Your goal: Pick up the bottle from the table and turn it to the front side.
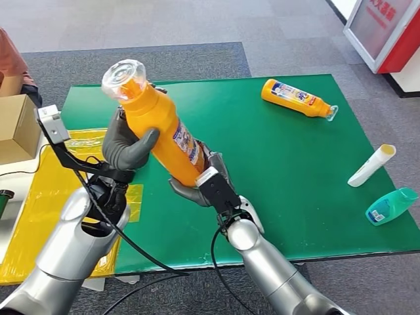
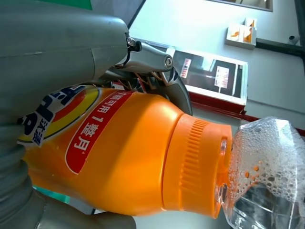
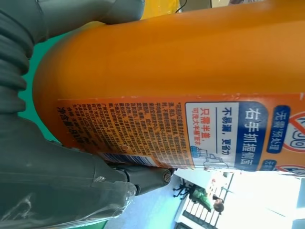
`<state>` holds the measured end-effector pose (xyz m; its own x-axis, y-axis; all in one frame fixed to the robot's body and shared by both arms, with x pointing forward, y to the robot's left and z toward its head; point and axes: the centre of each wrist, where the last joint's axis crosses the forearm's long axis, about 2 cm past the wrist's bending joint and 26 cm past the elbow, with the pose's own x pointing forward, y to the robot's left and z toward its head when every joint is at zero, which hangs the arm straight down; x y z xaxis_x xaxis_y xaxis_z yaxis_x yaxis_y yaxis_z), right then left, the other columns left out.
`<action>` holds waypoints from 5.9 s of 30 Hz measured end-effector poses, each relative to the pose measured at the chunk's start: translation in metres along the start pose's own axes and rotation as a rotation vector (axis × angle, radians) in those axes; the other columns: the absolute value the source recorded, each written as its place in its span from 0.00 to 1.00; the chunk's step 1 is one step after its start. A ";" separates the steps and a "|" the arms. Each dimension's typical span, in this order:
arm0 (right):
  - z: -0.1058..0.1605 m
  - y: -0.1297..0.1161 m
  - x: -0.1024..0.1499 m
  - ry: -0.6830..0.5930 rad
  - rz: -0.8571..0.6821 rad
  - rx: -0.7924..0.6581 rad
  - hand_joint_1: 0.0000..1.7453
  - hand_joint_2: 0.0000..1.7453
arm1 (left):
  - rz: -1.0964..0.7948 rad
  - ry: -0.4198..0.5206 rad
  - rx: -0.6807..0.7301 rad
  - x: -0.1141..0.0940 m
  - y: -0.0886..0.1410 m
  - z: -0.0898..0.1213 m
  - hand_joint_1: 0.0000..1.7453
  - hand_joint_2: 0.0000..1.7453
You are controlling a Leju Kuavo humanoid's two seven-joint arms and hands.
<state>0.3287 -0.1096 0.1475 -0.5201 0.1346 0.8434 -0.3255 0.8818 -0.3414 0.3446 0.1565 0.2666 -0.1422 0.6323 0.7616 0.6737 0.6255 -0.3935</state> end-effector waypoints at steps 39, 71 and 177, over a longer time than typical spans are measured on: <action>0.010 -0.031 -0.010 0.088 -0.061 -0.178 0.00 1.00 | -0.348 -0.177 0.212 0.024 0.046 0.042 1.00 1.00; 0.030 -0.069 -0.013 0.115 -0.016 -0.314 0.00 1.00 | -2.029 -0.202 0.424 0.061 0.061 0.071 1.00 1.00; 0.043 -0.072 -0.003 0.167 -0.035 -0.353 0.00 1.00 | -1.598 0.849 0.158 -0.111 0.071 0.164 0.00 0.00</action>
<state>0.3200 -0.1932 0.1521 -0.3687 0.1479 0.9177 -0.0342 0.9844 -0.1724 0.2893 0.2059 0.0692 -0.1099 -0.9006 0.4205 0.2005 0.3943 0.8969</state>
